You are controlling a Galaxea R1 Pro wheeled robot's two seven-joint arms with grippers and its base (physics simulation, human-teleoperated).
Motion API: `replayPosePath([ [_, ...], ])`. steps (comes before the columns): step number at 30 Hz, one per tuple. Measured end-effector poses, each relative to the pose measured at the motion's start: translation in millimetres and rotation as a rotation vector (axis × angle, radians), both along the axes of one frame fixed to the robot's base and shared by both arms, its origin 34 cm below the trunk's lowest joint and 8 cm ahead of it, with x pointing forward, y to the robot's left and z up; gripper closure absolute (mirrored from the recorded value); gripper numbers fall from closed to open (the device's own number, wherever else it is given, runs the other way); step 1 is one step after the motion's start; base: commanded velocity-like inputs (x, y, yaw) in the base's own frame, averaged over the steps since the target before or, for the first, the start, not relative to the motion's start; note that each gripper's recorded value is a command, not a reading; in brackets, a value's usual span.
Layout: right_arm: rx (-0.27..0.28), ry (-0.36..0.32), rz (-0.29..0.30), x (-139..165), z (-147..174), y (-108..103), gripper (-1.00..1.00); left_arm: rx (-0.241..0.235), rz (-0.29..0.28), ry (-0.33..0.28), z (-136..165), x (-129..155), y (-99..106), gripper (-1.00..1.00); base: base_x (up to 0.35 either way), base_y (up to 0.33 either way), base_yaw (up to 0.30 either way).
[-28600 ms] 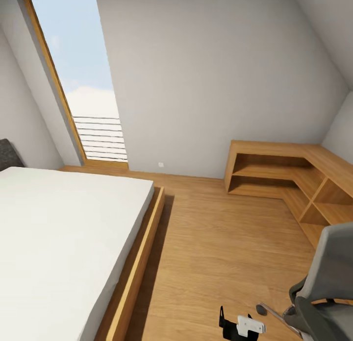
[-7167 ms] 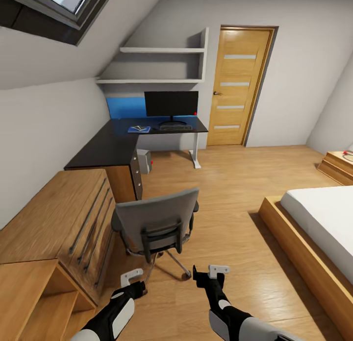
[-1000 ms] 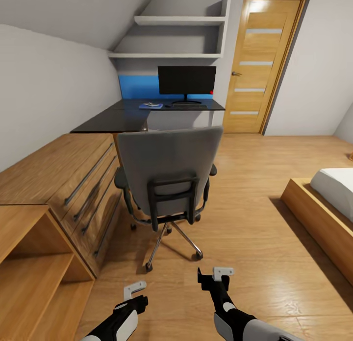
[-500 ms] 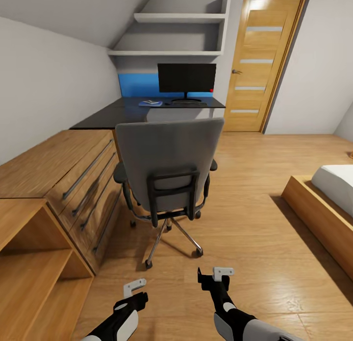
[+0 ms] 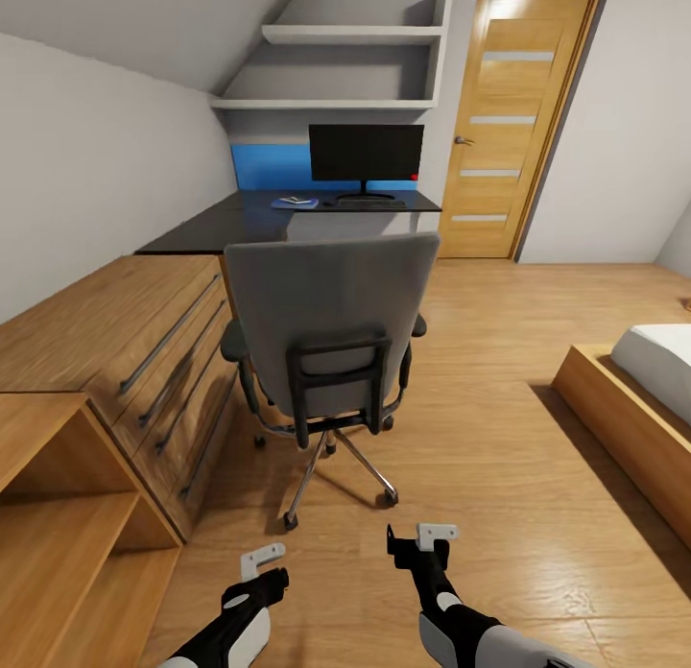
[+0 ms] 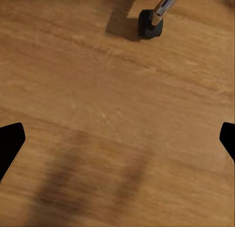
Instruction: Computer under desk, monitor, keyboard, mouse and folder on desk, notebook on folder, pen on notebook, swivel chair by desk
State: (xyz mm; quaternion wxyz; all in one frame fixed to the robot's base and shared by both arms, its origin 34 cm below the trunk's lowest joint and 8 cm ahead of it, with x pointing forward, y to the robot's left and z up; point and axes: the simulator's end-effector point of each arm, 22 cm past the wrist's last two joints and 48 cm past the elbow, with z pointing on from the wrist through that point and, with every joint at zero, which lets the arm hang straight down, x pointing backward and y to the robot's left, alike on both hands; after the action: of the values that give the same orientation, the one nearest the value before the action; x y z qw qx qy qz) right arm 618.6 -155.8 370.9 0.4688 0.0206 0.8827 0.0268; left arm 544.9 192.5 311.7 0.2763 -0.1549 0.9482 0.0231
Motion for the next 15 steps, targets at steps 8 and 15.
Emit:
replayPosePath([
  [8,0.000,0.000,0.000,0.0,0.0,0.1,-1.00,0.002,0.001,-0.003,0.4,0.6,1.4,-1.00,0.317,0.039,0.000],
  [15,0.000,0.000,0.000,0.0,0.0,0.1,-1.00,0.003,0.002,-0.004,0.4,0.8,1.8,-1.00,0.321,0.144,0.000],
])
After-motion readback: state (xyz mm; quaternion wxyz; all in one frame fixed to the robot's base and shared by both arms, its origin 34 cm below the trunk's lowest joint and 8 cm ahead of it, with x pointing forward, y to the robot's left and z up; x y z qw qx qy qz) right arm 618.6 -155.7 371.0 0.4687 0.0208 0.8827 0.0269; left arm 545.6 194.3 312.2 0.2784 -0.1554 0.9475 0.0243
